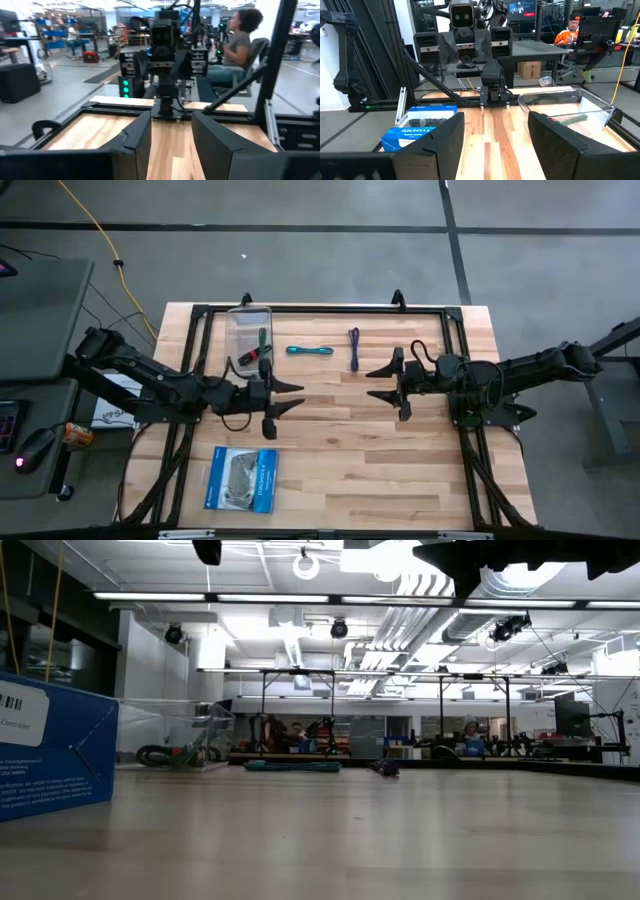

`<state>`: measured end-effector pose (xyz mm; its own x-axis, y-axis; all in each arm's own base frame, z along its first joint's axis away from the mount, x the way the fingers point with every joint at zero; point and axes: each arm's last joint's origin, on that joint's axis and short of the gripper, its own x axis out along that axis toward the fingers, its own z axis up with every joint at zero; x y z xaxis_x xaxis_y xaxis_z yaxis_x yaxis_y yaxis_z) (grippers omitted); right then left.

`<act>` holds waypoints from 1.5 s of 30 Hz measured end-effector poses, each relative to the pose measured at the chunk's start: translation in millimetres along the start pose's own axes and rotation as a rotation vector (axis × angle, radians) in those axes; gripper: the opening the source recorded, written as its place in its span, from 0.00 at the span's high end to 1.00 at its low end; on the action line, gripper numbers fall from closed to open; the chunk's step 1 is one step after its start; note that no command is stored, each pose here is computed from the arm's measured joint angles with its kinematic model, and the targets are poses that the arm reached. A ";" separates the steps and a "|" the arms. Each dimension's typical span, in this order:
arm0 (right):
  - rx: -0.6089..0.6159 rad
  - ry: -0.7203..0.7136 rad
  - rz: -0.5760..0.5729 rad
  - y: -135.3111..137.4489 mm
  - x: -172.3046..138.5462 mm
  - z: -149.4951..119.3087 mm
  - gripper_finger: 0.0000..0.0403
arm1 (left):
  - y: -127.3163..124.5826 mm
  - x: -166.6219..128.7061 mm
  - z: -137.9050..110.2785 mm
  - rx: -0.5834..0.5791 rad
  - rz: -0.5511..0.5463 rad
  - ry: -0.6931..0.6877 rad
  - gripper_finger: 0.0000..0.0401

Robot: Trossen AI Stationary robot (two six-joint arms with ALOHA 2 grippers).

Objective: Pick and place USB-C Cables
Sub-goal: Put the purple USB cable into the transparent bin

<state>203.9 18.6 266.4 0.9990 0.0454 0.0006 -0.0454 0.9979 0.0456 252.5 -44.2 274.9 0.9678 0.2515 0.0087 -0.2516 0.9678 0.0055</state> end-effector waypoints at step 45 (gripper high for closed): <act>0.284 0.444 -1.031 -90.9 79.8 -78.8 0.48 | 1.3 1.0 -1.5 -0.018 -0.018 0.013 0.70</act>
<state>287.6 -64.8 183.6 0.4706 -0.7158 -0.5158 0.8487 0.5271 0.0428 253.1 -42.6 273.5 0.9722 0.2339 -0.0046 -0.2340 0.9722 -0.0128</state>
